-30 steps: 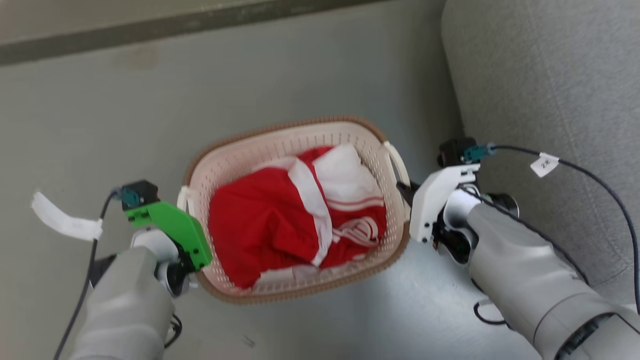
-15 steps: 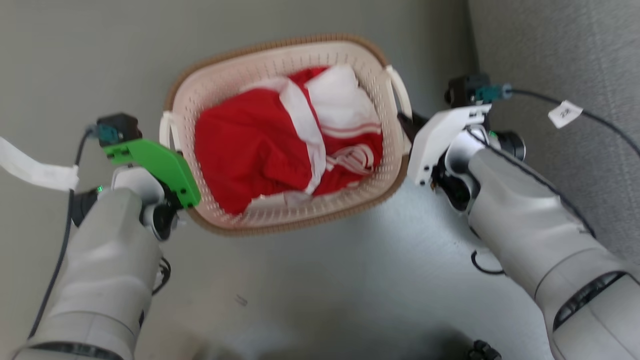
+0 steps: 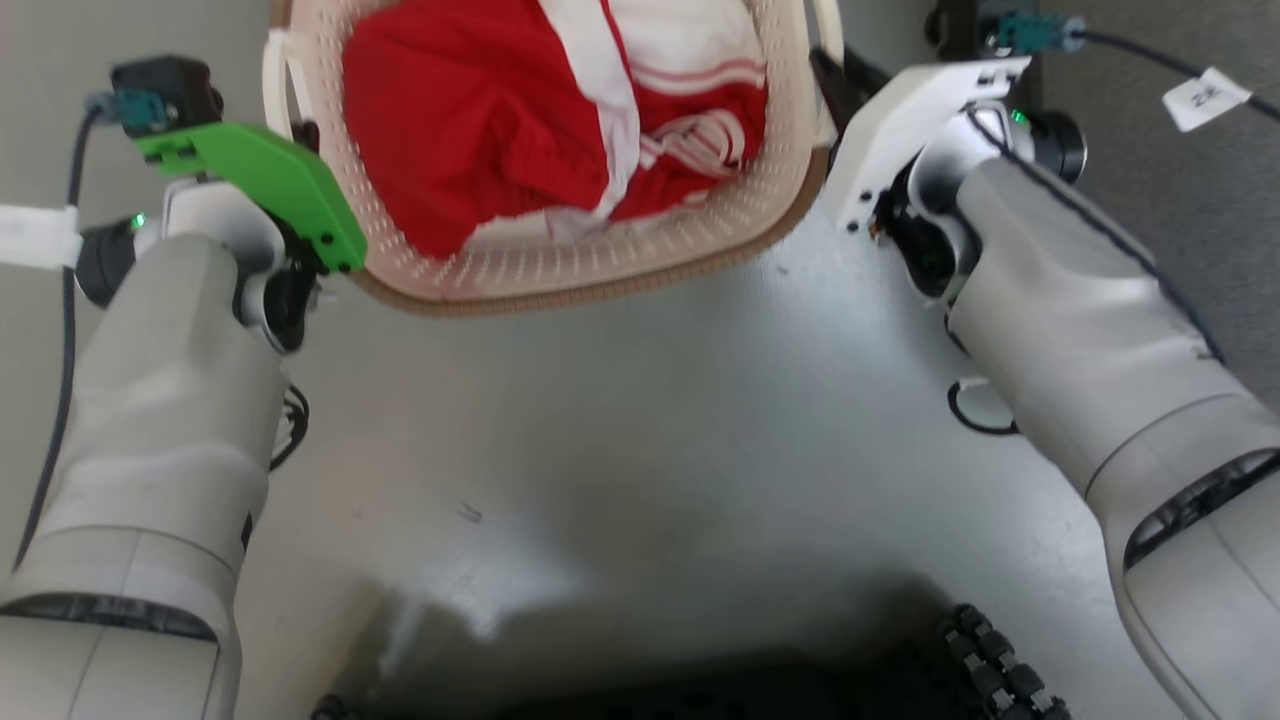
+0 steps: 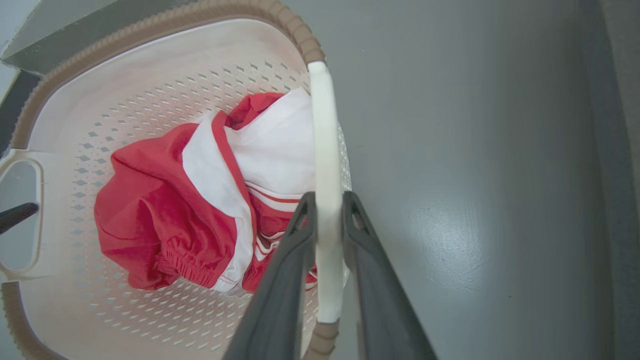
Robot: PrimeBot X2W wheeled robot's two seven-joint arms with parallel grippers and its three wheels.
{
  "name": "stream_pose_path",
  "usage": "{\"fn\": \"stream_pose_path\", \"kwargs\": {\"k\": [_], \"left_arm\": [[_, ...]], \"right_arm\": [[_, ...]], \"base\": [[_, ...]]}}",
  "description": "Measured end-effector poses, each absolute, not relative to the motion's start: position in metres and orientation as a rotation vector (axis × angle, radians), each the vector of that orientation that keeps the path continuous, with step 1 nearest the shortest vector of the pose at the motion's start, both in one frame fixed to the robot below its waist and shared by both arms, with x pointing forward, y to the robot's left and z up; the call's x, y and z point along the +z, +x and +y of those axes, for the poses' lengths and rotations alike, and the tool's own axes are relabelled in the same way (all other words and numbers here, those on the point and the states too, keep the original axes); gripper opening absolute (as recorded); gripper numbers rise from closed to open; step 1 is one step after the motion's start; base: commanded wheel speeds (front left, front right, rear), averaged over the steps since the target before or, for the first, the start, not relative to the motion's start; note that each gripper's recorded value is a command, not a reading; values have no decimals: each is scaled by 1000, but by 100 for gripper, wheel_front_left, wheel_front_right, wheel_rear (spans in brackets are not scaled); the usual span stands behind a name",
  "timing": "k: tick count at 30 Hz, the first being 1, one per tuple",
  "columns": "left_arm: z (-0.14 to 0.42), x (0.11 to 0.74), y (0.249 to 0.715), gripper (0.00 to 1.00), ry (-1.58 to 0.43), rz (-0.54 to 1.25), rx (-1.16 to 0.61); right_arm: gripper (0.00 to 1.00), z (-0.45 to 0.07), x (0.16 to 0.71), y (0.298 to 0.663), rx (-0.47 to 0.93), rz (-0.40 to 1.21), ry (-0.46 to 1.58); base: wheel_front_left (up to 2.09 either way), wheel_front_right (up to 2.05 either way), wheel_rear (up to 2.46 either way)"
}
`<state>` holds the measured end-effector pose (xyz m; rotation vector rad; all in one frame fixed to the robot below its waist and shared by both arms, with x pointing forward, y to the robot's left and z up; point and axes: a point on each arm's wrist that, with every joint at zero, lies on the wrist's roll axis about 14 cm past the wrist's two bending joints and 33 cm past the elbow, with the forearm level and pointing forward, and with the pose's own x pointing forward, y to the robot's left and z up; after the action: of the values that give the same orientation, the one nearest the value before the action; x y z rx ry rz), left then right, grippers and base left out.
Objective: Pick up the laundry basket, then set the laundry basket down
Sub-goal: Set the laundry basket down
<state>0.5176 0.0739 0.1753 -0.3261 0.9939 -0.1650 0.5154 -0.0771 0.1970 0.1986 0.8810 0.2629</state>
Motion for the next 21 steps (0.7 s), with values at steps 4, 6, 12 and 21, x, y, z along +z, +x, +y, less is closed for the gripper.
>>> {"fn": "stream_pose_path", "kwargs": {"k": [4, 6, 12, 21], "left_arm": [[75, 159, 520, 0, -318, 993, -163], [76, 149, 515, 0, -318, 1005, -156], [79, 132, 503, 0, -320, 1035, -141], [80, 130, 506, 0, -321, 1029, -144]], "right_arm": [[0, -78, 179, 516, 263, 892, 192], [0, -78, 168, 511, 263, 911, 189], [0, -76, 151, 502, 260, 941, 195], [0, -76, 148, 504, 262, 929, 197]], "base": [[0, 0, 0], [0, 0, 0], [0, 0, 0], [0, 0, 0]]}}
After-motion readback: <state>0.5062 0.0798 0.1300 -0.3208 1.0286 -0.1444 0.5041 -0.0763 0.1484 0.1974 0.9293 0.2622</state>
